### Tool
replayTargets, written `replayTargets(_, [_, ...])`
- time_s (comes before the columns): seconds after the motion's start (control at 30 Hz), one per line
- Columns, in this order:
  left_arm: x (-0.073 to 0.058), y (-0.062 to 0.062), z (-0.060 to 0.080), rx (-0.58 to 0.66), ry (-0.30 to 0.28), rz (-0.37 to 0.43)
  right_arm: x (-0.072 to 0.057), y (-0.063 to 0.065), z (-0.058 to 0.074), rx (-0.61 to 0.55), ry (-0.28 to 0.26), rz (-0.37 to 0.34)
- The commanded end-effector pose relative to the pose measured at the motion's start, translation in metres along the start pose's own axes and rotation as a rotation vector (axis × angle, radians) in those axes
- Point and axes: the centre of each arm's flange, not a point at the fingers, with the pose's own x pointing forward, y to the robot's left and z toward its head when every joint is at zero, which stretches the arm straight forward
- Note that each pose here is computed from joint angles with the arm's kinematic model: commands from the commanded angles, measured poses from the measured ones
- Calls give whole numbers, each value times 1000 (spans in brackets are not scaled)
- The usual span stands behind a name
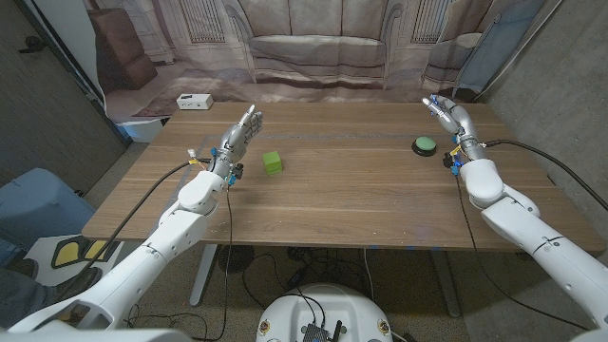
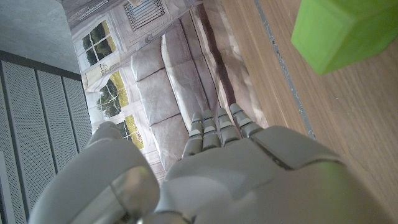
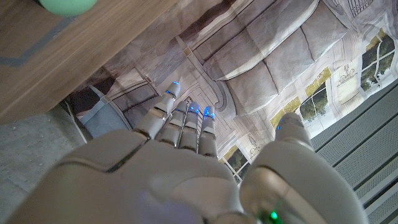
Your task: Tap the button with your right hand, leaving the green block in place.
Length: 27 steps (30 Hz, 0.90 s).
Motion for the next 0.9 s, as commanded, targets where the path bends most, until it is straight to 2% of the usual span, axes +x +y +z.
replayTargets(0.03, [-4, -2, 0, 1, 4, 2, -2, -2, -1, -123, 23, -2])
replayTargets(0.33, [-8, -2, 1, 1, 1, 6, 0, -3, -3, -208, 61, 13])
replayTargets(0.9, [-15, -2, 2, 3, 11, 22, 1, -3, -2, -351, 90, 18])
